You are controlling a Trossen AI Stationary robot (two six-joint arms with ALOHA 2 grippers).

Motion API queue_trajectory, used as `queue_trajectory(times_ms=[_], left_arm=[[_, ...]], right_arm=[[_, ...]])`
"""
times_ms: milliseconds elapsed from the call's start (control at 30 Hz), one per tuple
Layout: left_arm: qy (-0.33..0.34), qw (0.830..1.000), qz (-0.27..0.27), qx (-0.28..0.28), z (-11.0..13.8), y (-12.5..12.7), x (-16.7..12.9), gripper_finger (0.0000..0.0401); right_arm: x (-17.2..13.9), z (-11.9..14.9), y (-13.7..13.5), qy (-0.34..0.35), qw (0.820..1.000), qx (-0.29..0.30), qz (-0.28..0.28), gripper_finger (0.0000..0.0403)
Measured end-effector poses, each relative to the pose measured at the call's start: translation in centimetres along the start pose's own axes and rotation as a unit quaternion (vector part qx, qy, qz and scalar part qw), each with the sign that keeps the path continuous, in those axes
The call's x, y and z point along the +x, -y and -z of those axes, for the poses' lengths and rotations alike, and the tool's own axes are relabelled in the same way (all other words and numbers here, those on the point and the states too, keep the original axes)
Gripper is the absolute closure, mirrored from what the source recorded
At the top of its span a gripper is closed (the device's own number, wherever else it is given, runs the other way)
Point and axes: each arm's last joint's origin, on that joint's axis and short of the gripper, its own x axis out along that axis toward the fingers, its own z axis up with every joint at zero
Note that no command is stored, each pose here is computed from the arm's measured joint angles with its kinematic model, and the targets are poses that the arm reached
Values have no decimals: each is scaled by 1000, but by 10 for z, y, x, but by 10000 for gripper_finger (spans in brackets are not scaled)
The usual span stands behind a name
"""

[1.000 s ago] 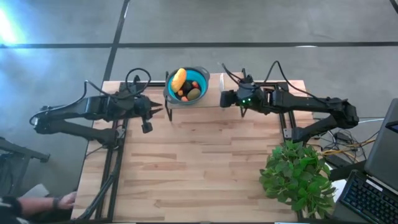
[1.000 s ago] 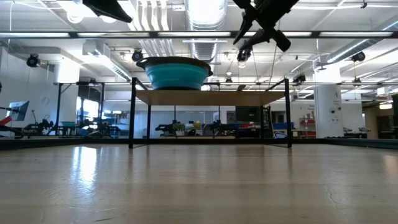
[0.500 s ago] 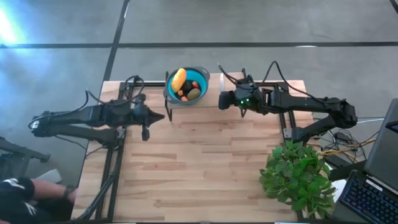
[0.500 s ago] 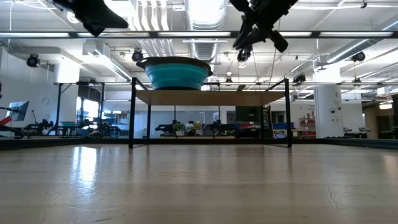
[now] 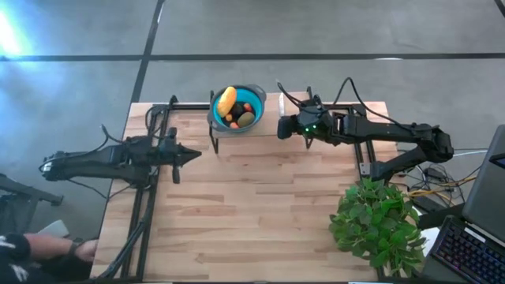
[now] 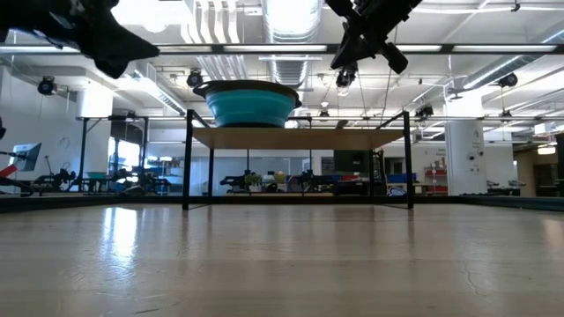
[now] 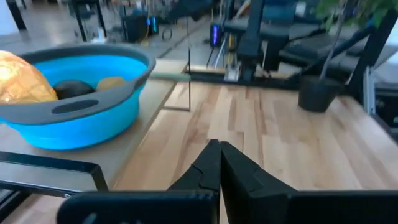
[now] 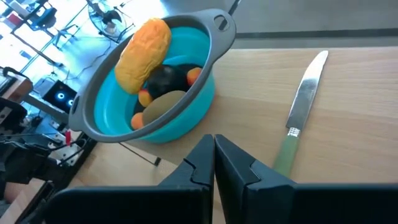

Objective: Pick & Place Fruit
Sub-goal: Return to Home Position

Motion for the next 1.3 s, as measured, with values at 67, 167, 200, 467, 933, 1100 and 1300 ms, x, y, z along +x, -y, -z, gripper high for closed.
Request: queue_trajectory(times_ms=[67,167,200,467,933,1100,1300], left_arm=[[20,1000,1,-6,5,-1,-4,398],[40,999,2,-16,15,-2,-9,395],[48,999,3,-20,18,-2,-11,393],[111,993,6,-37,32,-5,-22,398],[166,983,20,-73,71,-4,-5,398],[147,986,19,-79,80,-4,-1,395],[149,985,21,-88,79,-4,-2,395]], right_arm=[[0,0,0,0,1000,0,0,394],[0,0,0,1,1000,1,-1,394],[0,0,0,1,1000,1,-1,394],[0,-1,-1,2,1000,1,-2,394],[-5,-3,-1,-4,1000,-22,-16,394],[-24,-12,0,-17,995,-62,-70,394],[-70,-29,9,9,976,-152,-155,394]])
